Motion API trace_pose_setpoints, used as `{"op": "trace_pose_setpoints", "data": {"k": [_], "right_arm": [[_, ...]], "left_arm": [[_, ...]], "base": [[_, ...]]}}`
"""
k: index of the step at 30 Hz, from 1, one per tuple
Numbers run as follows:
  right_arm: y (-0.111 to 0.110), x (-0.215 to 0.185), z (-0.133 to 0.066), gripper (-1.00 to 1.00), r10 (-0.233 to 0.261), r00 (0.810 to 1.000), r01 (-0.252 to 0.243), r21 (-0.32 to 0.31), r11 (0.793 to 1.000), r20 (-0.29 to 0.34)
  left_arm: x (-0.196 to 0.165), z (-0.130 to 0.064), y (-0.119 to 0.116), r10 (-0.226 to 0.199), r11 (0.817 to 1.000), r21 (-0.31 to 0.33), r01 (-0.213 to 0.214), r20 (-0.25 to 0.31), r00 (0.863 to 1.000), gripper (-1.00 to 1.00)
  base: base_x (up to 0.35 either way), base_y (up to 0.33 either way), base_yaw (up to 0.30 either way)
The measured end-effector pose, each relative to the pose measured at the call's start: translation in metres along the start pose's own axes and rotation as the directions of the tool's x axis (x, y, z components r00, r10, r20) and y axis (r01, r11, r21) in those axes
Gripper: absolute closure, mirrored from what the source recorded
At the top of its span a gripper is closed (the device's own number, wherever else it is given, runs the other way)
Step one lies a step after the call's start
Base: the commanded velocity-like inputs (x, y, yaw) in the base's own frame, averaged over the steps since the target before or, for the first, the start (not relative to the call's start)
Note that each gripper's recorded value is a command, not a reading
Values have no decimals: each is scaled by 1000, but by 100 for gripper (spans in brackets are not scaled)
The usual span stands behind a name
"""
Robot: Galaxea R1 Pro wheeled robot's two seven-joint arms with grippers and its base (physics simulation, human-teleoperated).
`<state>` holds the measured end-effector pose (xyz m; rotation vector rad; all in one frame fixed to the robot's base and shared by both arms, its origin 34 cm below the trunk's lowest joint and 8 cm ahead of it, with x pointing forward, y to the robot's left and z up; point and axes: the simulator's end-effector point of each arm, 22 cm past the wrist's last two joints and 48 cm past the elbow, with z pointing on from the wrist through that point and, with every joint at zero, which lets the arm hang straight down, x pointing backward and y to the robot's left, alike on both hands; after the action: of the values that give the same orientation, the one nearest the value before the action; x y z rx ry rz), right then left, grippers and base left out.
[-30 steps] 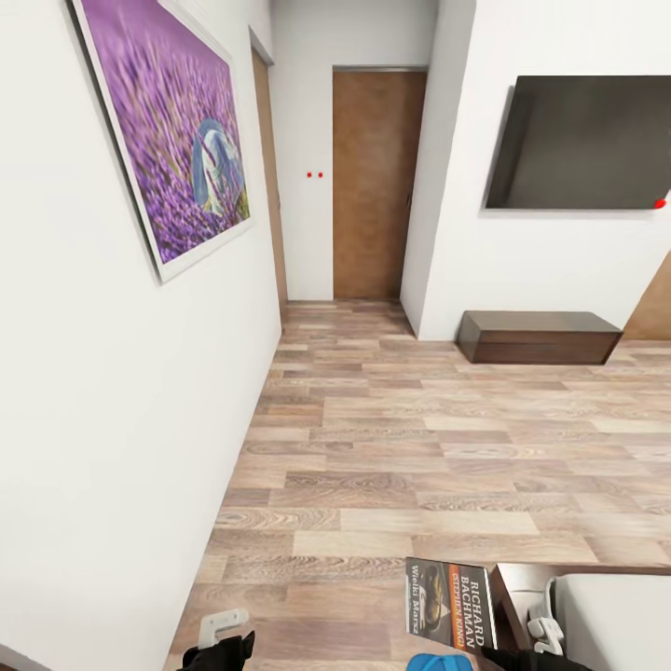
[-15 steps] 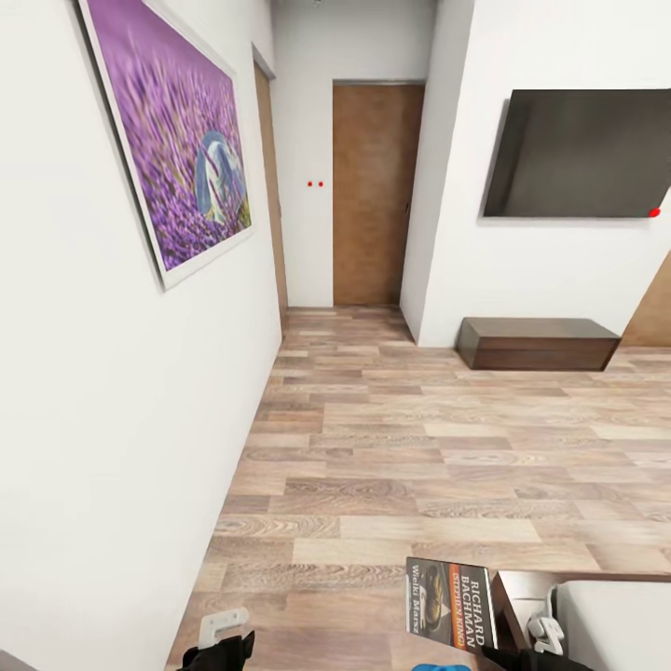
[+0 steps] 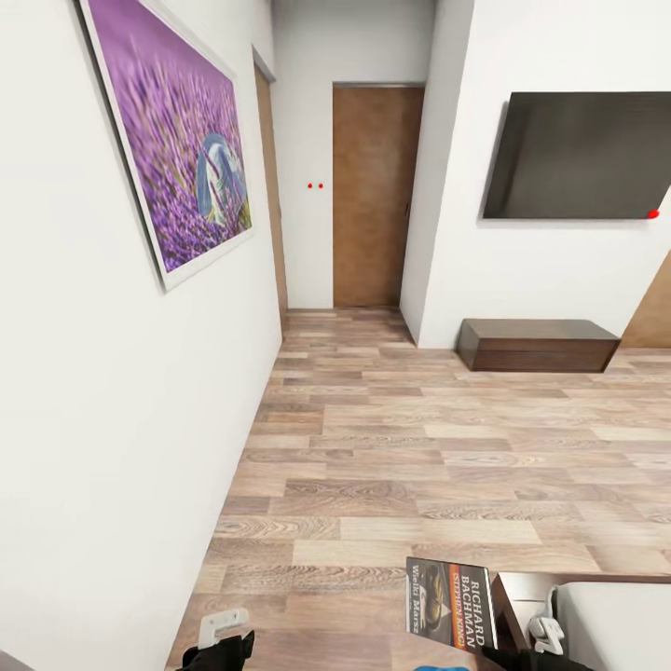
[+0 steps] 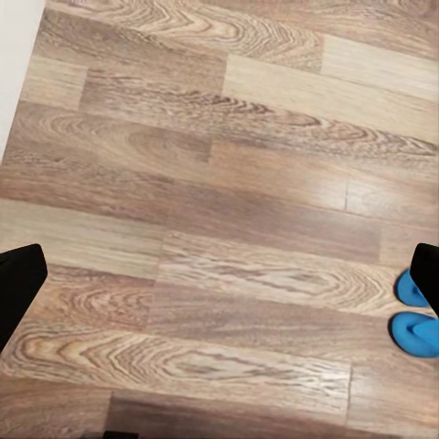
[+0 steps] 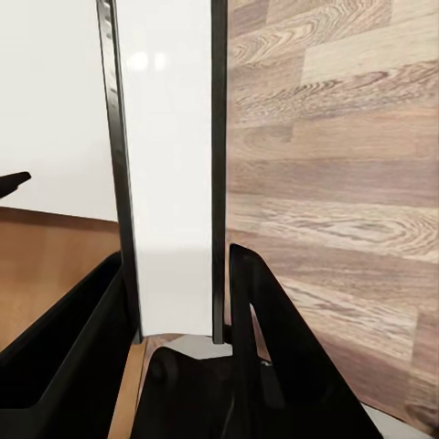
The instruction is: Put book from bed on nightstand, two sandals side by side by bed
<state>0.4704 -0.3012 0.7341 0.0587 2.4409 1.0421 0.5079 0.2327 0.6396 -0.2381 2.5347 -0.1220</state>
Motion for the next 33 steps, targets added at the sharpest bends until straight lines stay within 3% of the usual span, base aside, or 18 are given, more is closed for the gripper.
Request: {"op": "trace_pose_setpoints", "data": {"k": [33], "right_arm": [[11, -16, -5, 100, -33, 999, 34, -12, 999, 34]], "left_arm": [[-22, -7, -5, 0, 1000, 10, 0, 47, 999, -100]], "base": [[0, 0, 0]]}}
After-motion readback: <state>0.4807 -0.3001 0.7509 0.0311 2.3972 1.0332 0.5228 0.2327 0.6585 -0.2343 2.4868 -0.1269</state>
